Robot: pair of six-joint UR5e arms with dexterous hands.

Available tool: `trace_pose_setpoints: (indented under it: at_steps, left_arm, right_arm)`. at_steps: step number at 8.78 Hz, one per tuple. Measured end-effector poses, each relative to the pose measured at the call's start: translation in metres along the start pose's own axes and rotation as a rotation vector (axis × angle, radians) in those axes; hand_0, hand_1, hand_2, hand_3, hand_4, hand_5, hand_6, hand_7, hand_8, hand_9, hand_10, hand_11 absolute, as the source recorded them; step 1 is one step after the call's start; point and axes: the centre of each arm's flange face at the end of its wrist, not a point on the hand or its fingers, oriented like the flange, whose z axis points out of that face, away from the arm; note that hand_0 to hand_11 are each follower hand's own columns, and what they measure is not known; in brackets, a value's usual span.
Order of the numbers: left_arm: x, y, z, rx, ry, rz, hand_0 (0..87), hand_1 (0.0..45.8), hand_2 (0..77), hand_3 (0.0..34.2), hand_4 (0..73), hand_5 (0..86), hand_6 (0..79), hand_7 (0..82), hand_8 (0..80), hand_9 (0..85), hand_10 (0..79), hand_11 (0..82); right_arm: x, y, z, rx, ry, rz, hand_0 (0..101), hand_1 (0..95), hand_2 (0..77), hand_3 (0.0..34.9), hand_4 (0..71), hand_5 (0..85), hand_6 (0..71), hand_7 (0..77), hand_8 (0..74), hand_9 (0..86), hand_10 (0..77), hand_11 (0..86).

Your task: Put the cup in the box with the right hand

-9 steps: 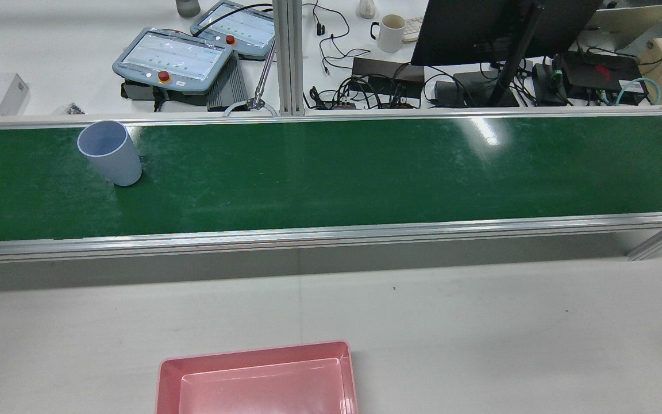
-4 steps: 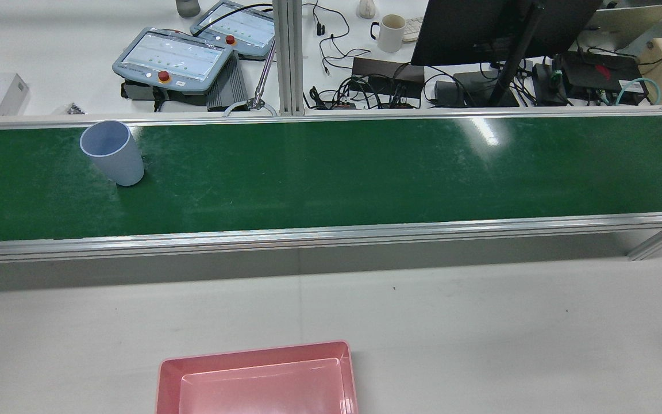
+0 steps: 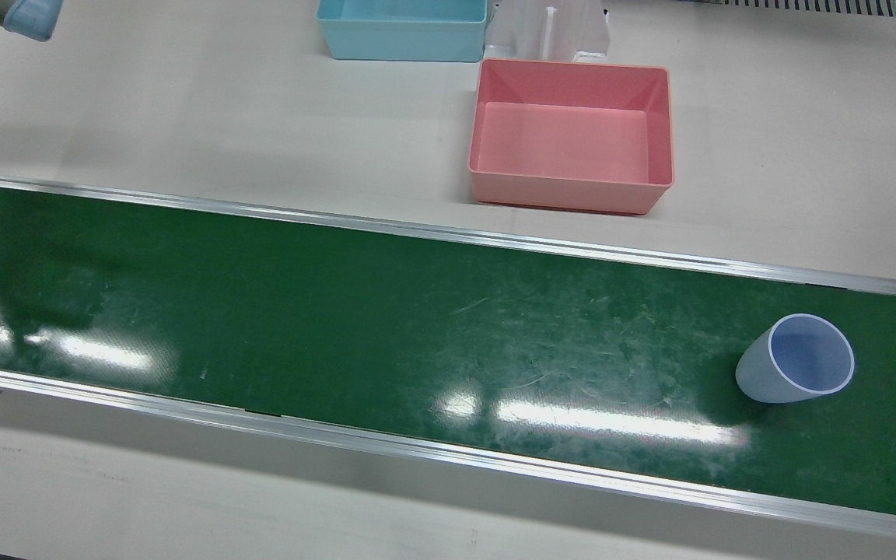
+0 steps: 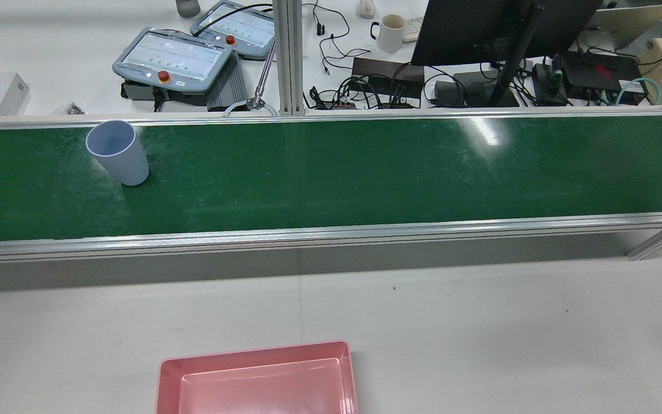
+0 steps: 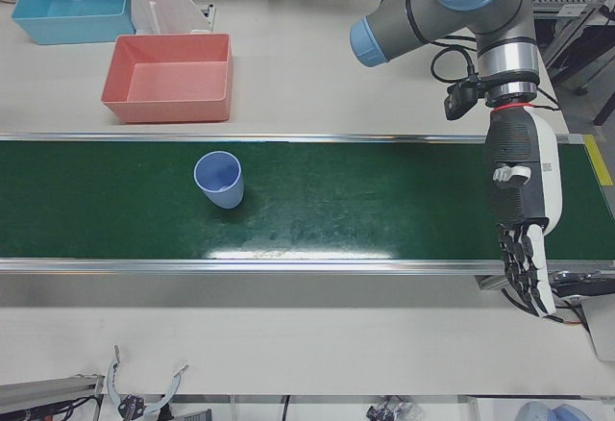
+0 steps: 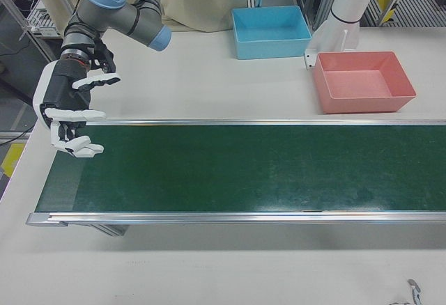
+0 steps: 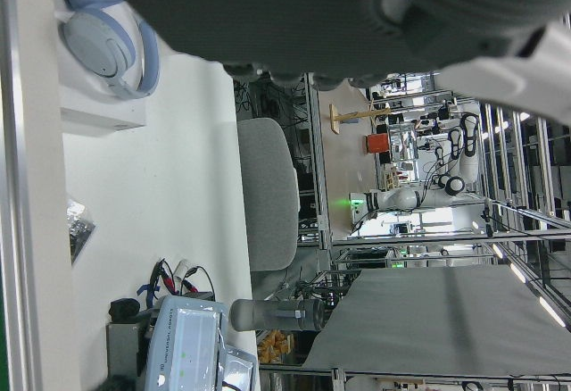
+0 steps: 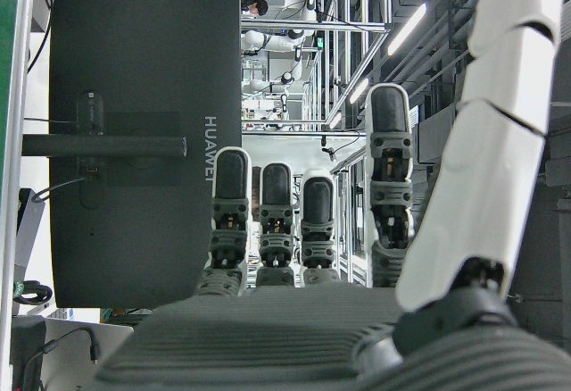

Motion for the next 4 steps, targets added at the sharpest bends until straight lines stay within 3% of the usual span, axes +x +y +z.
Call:
trace_pose_setpoints:
  at_steps: [2, 4]
  left_arm:
    - [0.0002, -0.0001, 0.0001, -0.001, 0.001, 0.000, 0.0, 0.5, 0.5, 0.0, 0.0, 0.0, 0.0, 0.0, 0.0, 0.5, 0.0, 0.0]
    - [0.0002, -0.0002, 0.0003, -0.001, 0.001, 0.000, 0.0, 0.5, 0.5, 0.0, 0.0, 0.0, 0.0, 0.0, 0.0, 0.5, 0.0, 0.0]
  right_arm:
    - [-0.0011, -0.0014, 0.0014, 0.001, -0.003, -0.001, 53, 12.0, 8.7, 0.0, 51.8, 6.5, 15.3, 54.5, 21.3, 32.7, 24.5, 36.0]
    - [-0.0027, -0.0026, 0.0009, 0.003, -0.005, -0.002, 53, 14.7, 7.6, 0.0, 51.8, 6.5, 15.3, 54.0, 21.3, 32.7, 24.5, 36.0]
